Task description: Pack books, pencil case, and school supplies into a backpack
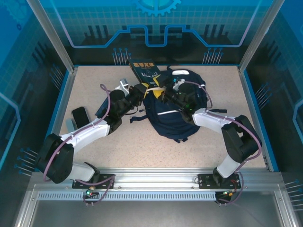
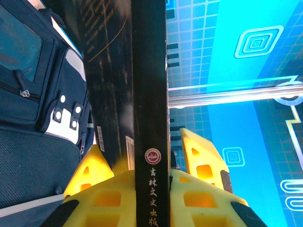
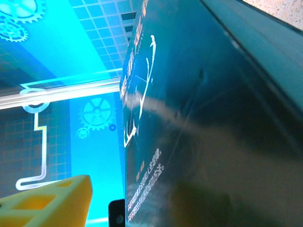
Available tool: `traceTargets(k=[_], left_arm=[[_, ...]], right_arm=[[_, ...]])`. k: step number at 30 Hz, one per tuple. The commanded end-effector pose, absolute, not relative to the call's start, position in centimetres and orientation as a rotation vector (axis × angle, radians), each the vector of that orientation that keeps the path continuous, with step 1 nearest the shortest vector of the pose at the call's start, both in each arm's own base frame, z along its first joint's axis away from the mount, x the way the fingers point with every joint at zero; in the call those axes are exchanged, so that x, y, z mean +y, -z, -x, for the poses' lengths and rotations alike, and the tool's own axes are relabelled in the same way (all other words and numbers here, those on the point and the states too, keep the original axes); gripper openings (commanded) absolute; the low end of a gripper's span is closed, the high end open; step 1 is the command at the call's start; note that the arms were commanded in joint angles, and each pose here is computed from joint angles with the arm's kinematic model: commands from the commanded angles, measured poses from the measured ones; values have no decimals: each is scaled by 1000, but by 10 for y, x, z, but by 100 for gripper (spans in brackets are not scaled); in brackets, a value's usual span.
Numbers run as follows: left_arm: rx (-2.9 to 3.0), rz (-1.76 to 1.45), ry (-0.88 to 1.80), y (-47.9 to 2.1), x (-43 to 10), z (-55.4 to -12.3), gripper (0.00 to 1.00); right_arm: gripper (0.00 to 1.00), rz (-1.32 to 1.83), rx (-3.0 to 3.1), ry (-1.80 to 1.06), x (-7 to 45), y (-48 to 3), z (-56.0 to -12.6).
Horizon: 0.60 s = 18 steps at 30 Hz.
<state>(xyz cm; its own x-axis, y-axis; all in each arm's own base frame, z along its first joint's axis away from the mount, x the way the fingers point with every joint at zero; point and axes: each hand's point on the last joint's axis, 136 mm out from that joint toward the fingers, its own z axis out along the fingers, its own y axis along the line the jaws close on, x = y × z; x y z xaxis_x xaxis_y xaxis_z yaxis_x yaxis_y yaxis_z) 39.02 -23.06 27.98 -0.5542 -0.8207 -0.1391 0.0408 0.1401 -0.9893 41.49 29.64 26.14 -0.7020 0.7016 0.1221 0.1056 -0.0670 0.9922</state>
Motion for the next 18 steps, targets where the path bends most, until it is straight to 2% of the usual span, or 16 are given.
traceTargets(k=[1,9,13,15,18], left_arm=[[1556,680,1570,-324,-227,-380,8],[1651,652,1497,-307,-228,-374,9],[1701,647,1474,-294,-229,-369,14],[1731,640,1461,-288,-230,-367,21],[1800,640,1407,-273,-229,-365,50]], right_arm=[[63,-844,1691,-1813,282,-282,-417],[29,-795,1714,-1739,274,-286,-413],[16,-775,1738,-1652,264,-288,-409],[10,-751,1739,-1622,261,-292,-406],[4,-706,1774,-1555,256,-295,-401]])
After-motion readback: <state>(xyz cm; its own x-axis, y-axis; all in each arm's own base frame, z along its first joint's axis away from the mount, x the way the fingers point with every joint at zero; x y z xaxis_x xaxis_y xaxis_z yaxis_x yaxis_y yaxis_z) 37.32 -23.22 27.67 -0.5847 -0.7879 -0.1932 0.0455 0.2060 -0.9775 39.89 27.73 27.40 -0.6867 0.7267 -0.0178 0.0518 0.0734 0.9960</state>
